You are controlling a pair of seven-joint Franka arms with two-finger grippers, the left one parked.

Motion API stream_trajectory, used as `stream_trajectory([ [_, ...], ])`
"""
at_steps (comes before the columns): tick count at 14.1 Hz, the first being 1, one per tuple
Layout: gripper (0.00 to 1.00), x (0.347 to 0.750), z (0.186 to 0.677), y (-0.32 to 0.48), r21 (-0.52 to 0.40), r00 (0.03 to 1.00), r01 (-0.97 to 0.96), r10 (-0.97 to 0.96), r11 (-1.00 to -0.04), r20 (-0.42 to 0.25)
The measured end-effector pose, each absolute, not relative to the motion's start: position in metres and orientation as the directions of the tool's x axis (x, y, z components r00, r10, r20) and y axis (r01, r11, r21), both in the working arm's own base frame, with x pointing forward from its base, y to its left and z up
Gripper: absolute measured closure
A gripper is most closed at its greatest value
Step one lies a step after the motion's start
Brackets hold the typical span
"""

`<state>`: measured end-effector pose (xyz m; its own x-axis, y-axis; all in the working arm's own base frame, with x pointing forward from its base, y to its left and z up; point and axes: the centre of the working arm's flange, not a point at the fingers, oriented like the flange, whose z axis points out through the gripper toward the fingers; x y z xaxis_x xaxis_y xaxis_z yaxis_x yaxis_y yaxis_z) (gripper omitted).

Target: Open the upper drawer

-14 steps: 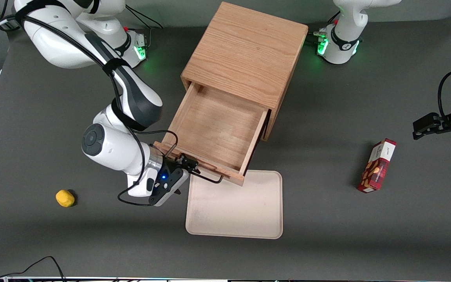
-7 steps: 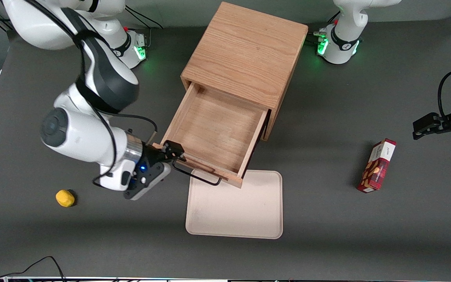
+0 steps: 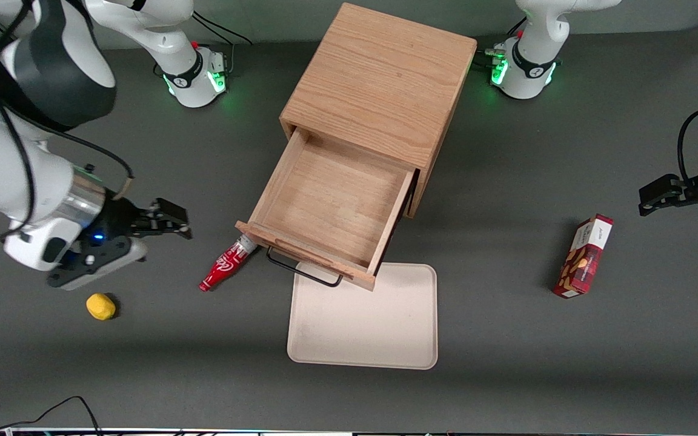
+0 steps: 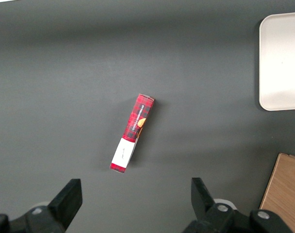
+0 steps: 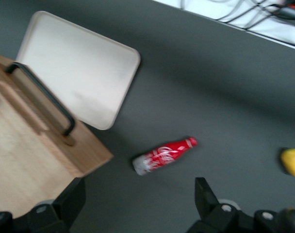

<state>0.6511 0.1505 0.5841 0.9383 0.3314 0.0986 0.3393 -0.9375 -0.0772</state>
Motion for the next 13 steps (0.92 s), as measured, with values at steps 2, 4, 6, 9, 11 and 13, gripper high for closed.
stream_trajectory([
  [2, 0.0, 0.644, 0.593, 0.124, 0.001, 0.947, 0.31, 0.308, -0.951, 0.093],
  [4, 0.0, 0.634, 0.605, 0.087, 0.036, 0.963, 0.25, 0.252, -0.968, 0.093],
  [6, 0.0, 0.622, 0.618, 0.047, 0.056, 0.98, 0.169, 0.174, -0.984, 0.101],
  [9, 0.0, 0.603, 0.629, 0.005, 0.067, 0.991, 0.079, 0.085, -0.995, 0.106],
  [11, 0.0, 0.596, 0.633, -0.015, 0.069, 0.993, 0.036, 0.043, -0.997, 0.108],
  [13, 0.0, 0.596, 0.632, -0.023, 0.069, 0.994, 0.009, 0.016, -0.998, 0.109],
])
